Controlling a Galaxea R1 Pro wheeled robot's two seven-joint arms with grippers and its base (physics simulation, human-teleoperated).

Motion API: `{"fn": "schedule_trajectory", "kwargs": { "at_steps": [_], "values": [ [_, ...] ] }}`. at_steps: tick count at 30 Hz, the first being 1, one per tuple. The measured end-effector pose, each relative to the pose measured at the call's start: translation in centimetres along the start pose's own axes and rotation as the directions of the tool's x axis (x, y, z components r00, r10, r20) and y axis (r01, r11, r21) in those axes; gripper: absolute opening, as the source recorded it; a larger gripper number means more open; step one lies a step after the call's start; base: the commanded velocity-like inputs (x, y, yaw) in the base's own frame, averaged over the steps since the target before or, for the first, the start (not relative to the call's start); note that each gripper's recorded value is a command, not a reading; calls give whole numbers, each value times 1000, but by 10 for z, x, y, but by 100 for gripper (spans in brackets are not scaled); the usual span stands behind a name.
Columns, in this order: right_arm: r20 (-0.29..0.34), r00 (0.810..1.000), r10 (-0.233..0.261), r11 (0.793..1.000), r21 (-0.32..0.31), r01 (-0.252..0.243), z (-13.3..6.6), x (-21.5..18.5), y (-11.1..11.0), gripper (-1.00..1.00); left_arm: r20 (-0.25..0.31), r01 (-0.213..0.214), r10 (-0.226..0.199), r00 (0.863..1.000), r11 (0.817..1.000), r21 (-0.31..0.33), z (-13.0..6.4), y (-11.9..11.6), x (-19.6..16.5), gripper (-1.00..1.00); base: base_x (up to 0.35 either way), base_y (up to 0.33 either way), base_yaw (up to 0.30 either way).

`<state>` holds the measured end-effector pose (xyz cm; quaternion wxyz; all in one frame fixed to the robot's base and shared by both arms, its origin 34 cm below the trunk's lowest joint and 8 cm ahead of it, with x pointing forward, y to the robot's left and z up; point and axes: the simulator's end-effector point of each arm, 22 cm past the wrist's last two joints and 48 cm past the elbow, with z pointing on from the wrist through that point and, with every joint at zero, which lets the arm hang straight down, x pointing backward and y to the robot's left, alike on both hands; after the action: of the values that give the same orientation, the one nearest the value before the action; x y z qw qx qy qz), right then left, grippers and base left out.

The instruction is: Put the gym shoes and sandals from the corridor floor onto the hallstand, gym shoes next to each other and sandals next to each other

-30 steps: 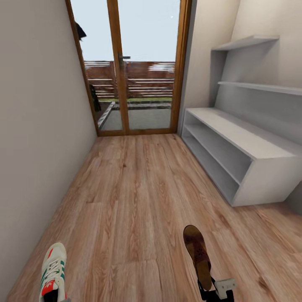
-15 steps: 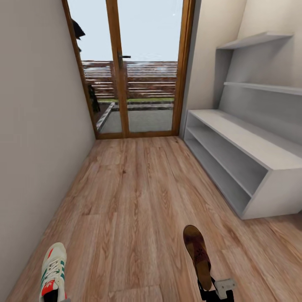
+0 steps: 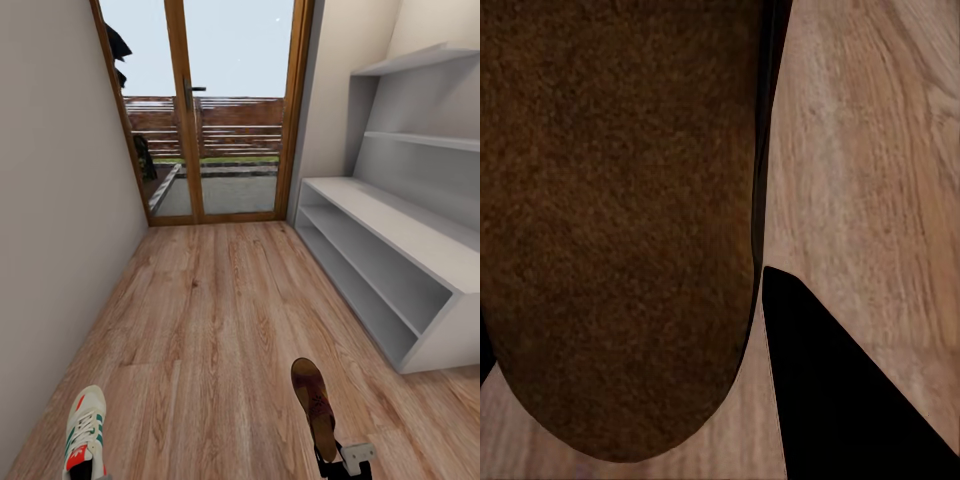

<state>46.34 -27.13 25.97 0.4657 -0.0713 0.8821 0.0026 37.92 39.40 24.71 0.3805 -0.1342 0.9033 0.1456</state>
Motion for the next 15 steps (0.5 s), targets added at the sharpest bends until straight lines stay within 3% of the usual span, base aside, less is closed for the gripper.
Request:
{"fn": "schedule_trajectory", "kwargs": {
  "at_steps": [15],
  "values": [
    [-1,1000,-1,1000,1,1,0,0,-1,-100,0,0,0,1000,1000,1,0,-1,0,-100,340,0,0]
  ]
}}
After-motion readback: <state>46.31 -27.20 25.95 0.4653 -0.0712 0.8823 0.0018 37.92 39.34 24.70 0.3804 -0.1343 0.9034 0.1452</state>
